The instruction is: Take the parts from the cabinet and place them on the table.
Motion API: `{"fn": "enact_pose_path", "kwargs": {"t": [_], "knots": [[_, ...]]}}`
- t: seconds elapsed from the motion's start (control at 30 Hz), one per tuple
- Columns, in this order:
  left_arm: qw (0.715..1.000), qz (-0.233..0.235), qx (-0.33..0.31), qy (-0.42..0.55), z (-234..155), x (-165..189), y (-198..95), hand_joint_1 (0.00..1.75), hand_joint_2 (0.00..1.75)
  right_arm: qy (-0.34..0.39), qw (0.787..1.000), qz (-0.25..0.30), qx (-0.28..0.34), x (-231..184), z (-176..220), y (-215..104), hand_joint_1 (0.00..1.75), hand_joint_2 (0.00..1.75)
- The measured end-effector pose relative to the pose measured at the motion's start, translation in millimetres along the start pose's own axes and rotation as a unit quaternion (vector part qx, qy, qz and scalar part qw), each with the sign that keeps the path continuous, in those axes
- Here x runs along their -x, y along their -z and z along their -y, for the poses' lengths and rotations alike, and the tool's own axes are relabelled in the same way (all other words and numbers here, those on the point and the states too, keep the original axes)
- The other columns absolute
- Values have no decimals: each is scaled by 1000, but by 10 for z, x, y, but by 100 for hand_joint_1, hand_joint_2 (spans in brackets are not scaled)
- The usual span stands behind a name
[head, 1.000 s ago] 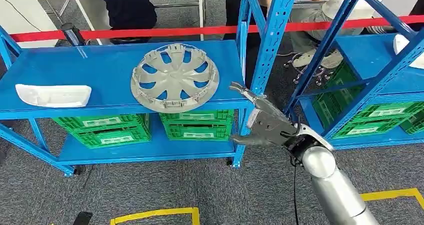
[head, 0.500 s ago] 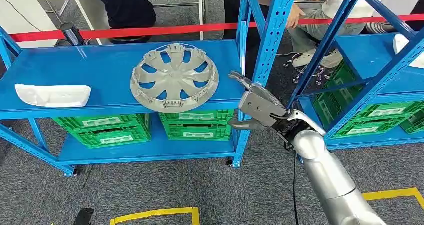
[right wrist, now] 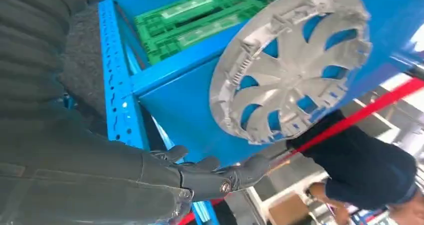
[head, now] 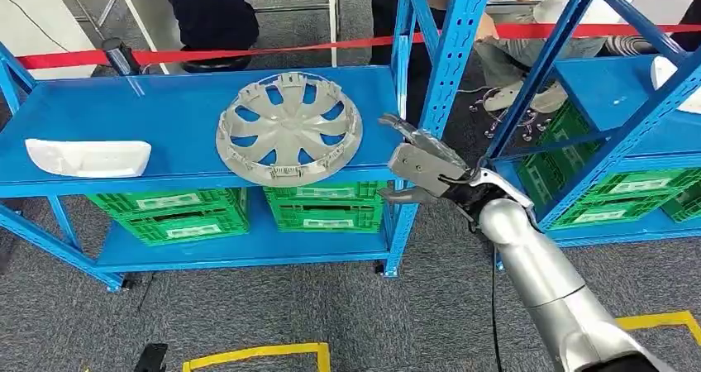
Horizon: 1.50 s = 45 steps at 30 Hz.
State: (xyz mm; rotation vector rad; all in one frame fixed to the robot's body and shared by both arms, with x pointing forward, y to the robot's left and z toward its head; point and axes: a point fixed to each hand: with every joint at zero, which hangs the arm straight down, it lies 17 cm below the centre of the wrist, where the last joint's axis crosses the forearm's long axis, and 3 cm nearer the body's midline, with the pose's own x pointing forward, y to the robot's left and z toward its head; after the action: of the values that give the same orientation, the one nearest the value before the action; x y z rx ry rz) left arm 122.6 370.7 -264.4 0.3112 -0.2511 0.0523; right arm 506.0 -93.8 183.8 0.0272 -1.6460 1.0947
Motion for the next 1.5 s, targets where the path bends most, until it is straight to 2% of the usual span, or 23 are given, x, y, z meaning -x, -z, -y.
{"fn": "enact_pose_path", "kwargs": {"t": [0.23,0.43,1.5], "knots": [[999,-3,30,-12,184,4,-21,0,0,16,998,-11,-56,45,-208,53,0,175],[999,-5,37,-14,225,33,-27,0,0,6,997,-10,-77,-12,-274,127,0,175],[999,-7,34,-19,244,54,-30,0,0,6,995,-14,-96,17,-371,117,0,175]]}}
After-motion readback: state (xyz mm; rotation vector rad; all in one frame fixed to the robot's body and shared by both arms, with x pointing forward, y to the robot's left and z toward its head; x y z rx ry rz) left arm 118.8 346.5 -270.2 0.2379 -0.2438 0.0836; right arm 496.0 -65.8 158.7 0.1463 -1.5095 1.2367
